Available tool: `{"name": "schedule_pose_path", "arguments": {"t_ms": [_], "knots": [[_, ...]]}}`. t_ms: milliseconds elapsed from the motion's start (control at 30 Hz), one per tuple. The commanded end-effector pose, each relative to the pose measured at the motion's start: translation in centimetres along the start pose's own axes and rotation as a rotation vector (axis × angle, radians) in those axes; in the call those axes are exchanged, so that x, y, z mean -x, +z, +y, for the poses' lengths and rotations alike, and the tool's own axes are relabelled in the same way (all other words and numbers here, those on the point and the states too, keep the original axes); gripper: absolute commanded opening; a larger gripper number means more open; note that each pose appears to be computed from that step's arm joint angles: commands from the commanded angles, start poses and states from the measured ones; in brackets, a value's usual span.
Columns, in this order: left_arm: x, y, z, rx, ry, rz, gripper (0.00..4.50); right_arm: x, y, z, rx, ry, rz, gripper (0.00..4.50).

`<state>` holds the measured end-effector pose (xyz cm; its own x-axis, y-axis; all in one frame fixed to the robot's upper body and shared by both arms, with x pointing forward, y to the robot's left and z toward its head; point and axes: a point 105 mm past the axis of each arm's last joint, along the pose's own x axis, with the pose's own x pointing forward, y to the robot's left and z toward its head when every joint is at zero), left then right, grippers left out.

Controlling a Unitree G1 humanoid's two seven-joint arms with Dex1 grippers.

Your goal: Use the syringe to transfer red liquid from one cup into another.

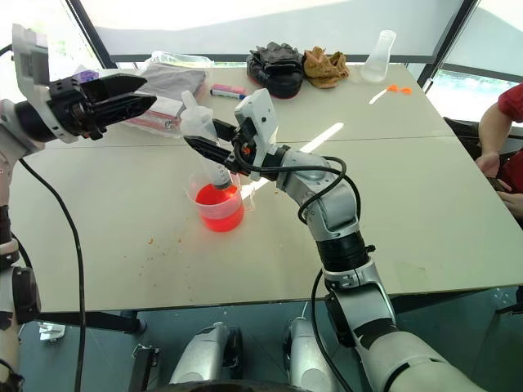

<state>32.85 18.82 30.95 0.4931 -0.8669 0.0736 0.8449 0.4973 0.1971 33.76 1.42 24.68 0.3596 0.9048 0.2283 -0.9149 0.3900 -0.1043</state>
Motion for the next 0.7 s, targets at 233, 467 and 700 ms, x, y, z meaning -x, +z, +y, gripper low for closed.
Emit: {"name": "schedule_pose_path", "arguments": {"t_ms": [233,467,700], "knots": [[-0.7,0.4,-0.8,-0.043,-0.043,-0.017,2.58,-0.3,0.8,0.4,0.022,0.007,-0.049,1.51],[-2.4,0.1,-0.6,-0.047,-0.085,-0.033,2.58,-0.7,0.2,0.9,0.019,0.026,-0.031,1.51],[-4.3,-1.3,-1.0,-0.056,-0.141,-0.01,2.58,-0.9,-0.6,1.7,0.016,0.037,-0.017,1.51]]}}
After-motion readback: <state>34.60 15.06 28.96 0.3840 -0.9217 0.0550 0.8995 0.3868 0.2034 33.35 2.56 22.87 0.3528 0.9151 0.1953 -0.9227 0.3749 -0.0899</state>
